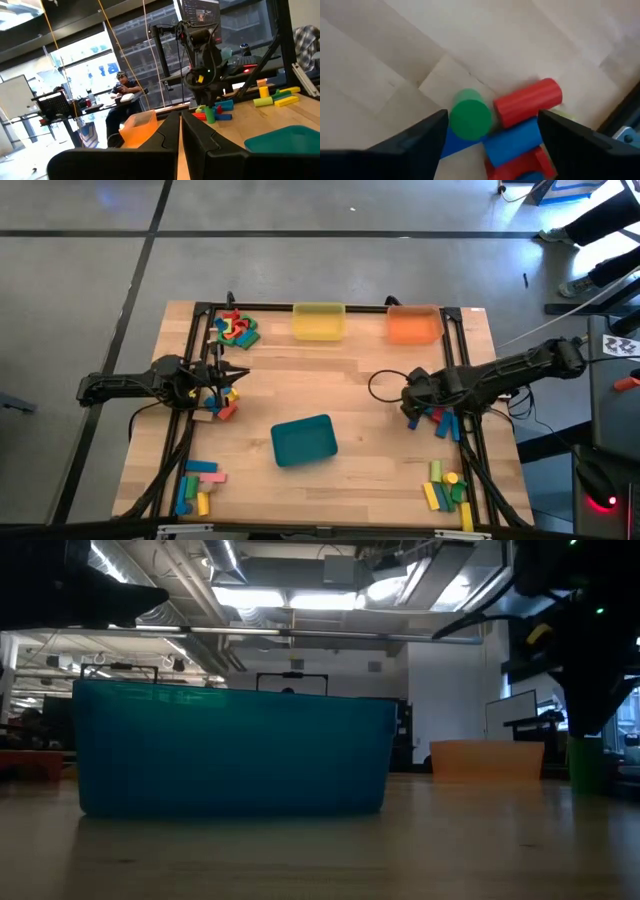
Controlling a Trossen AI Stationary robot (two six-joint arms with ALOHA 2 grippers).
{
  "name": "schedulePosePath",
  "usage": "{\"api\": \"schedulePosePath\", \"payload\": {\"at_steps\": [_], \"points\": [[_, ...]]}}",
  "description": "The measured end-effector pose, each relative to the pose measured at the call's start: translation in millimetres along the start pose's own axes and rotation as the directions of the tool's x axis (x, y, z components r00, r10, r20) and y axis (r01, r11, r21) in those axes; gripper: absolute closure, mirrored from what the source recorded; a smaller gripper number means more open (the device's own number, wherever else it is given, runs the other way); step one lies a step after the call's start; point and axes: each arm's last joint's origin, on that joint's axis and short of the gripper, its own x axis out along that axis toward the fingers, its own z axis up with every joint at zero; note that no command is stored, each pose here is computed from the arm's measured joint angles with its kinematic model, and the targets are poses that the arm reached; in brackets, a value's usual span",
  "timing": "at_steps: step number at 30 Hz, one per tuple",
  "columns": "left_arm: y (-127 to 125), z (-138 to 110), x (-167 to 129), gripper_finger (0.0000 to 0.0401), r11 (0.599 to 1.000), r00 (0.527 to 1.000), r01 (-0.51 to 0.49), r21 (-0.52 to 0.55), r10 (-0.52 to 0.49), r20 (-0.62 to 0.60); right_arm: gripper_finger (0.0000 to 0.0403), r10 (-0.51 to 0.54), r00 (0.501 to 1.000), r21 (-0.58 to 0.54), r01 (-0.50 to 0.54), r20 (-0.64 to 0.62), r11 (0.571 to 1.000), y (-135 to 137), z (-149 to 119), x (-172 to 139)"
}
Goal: Sort blocks by size
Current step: Put the green cylindrical block into the orange bin
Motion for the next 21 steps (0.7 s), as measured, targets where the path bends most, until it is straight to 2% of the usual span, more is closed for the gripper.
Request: {"api": "schedulePosePath", "payload": {"at_steps": [5, 13, 21], "points": [[0, -1, 0, 0.0396, 0.999, 1.000, 0.004, -0.034, -0.004, -0.013, 0.0116, 0.018, 0.999, 0.019, -0.018, -0.034, 1.000, 3, 4, 4], [-1, -2, 0, 0.0396, 1.000, 1.000, 0.005, -0.025, -0.006, -0.017, 0.0145, -0.012, 0.998, 0.021, 0.013, -0.057, 1.000, 11, 5, 17], [-1, -2, 0, 0.0396, 1.000, 1.000, 0.005, -0.026, -0.005, -0.016, 0.0220, -0.056, 0.995, 0.007, 0.056, -0.088, 0.998, 14, 4, 29]]}}
